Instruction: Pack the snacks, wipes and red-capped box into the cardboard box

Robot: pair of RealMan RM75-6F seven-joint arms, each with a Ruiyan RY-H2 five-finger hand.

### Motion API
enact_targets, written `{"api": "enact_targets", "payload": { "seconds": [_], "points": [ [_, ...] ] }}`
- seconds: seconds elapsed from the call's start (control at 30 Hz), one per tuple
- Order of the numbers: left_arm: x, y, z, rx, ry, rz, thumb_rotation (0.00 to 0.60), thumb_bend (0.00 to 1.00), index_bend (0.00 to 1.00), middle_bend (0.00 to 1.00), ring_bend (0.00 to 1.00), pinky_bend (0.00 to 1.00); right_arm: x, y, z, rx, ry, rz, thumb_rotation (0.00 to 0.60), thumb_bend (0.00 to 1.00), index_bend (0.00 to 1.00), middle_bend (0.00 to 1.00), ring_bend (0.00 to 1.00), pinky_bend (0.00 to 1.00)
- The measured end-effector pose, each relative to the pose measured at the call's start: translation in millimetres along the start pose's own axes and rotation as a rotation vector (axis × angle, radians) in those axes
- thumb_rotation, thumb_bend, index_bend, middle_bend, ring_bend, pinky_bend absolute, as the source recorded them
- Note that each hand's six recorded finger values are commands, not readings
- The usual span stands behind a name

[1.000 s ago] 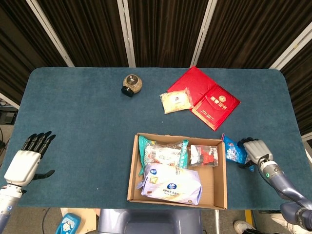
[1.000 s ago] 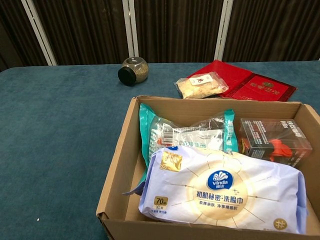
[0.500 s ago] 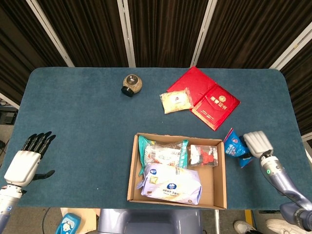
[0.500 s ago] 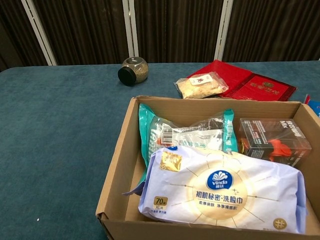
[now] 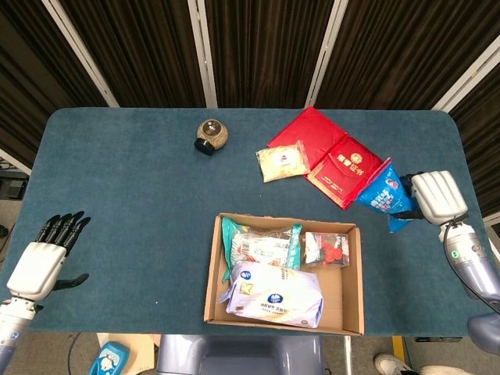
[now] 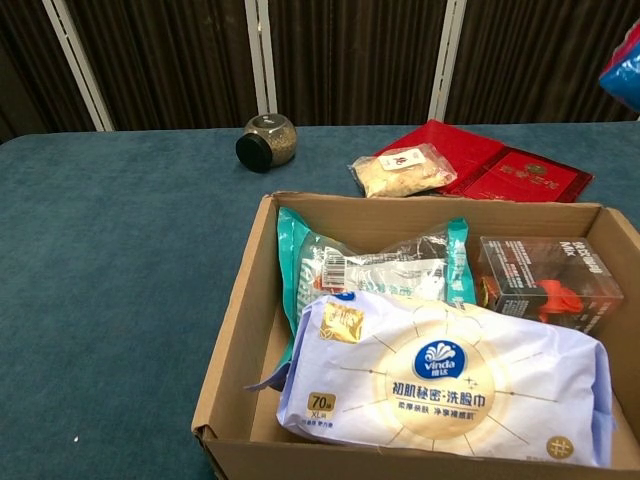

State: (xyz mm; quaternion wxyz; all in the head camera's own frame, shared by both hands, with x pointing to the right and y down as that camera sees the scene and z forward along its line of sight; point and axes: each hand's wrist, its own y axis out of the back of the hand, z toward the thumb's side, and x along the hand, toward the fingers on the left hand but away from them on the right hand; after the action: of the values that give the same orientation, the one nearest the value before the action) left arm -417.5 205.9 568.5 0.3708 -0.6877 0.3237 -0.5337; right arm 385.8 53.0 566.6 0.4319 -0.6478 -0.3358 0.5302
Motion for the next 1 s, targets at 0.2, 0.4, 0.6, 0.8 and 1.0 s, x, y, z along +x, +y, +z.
{"api": "enact_targets", "payload": {
  "seconds": [0.2, 0.4, 0.6, 0.8, 1.0],
  "points": [
    [-3, 1, -1, -0.008, 0.003, -0.001, 0.600, 0.00, 0.00, 0.00, 0.00, 0.00, 13, 31, 46, -0.047, 0.100, -0.036, 0.600, 0.15, 0.71, 0.64, 0.61, 0.72],
    [-5, 0, -1, -0.014, -0.003, -0.004, 0.600, 0.00, 0.00, 0.00, 0.00, 0.00, 34, 30, 103, -0.062, 0.225, 0.001, 0.600, 0.15, 0.67, 0.60, 0.57, 0.71],
    [-6, -2, -1, -0.016, -0.003, -0.015, 0.600, 0.00, 0.00, 0.00, 0.00, 0.00, 35, 5, 145, -0.062, 0.296, 0.056, 0.600, 0.00, 0.11, 0.05, 0.03, 0.11],
    [-6, -1, -3, -0.025, 0.005, -0.017, 0.600, 0.00, 0.00, 0.00, 0.00, 0.00, 30, -20, 160, -0.009, 0.284, 0.166, 0.600, 0.00, 0.00, 0.00, 0.00, 0.03],
    [-7, -1, -5, -0.034, 0.014, -0.020, 0.600, 0.00, 0.00, 0.00, 0.00, 0.00, 22, -27, 153, 0.069, 0.208, 0.175, 0.600, 0.00, 0.00, 0.00, 0.00, 0.03]
  ]
}}
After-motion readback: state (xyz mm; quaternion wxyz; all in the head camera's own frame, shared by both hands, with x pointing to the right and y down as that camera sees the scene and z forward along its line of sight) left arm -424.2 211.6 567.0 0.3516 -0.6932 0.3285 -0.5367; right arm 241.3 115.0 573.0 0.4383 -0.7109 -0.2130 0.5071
